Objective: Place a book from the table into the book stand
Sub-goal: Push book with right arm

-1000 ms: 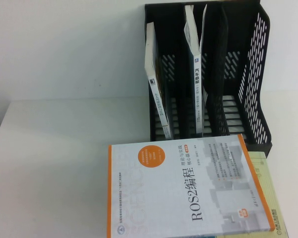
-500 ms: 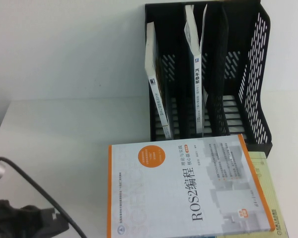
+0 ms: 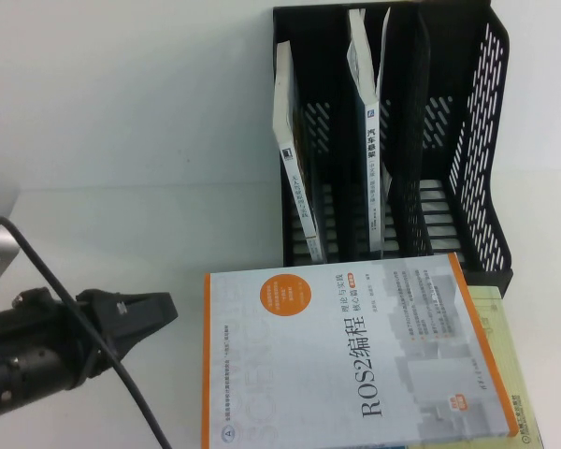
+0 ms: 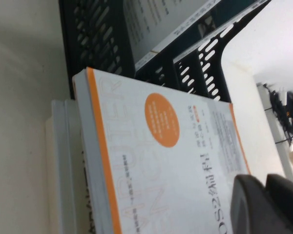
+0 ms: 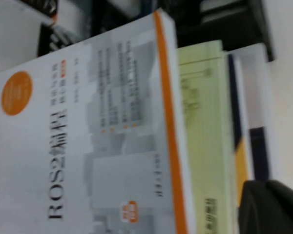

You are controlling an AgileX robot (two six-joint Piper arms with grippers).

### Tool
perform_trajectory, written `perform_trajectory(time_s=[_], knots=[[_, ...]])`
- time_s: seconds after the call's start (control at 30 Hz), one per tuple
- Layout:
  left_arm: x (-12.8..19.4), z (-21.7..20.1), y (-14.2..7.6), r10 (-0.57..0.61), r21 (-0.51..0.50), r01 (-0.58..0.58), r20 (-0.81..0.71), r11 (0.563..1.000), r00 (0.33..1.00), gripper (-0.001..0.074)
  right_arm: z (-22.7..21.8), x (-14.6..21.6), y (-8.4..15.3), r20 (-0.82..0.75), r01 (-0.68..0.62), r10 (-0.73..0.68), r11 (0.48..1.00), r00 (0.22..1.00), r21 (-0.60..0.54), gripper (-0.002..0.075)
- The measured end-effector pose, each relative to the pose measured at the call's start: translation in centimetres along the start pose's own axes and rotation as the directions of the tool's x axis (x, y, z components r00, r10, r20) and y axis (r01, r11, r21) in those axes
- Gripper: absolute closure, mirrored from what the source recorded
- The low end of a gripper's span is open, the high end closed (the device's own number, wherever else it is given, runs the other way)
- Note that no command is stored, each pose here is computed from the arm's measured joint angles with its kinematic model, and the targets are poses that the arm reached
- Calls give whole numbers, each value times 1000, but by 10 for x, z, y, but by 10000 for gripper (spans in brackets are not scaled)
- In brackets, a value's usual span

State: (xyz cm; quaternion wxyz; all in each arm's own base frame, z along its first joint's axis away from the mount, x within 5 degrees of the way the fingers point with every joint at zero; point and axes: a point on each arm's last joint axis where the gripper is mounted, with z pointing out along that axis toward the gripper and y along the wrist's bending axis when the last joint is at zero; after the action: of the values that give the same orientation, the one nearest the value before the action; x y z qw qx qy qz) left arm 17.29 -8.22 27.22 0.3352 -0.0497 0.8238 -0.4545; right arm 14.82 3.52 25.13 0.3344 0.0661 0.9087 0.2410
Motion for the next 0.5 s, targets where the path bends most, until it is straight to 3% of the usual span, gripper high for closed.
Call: perform_trajectory(time_s=[0.13,0.3,0.37,0.5], knots=[[-4,6,1,-42,35,41,8,999,999,566,32,-17,6,-131,-17,-1,991,991,-132,728],[2,11,0,-43,81,49,-81,996,996,268,61,-30,1,-229,-26,-11,988,973,-155,728],[6,13,0,-43,107,57,-127,993,991,223,69,-35,-1,-242,-5,-33,988,970,-155,728],[8,17,3,-62,109,82,-172,991,983,213,84,-45,-2,-262,26,-69,986,963,-164,728]])
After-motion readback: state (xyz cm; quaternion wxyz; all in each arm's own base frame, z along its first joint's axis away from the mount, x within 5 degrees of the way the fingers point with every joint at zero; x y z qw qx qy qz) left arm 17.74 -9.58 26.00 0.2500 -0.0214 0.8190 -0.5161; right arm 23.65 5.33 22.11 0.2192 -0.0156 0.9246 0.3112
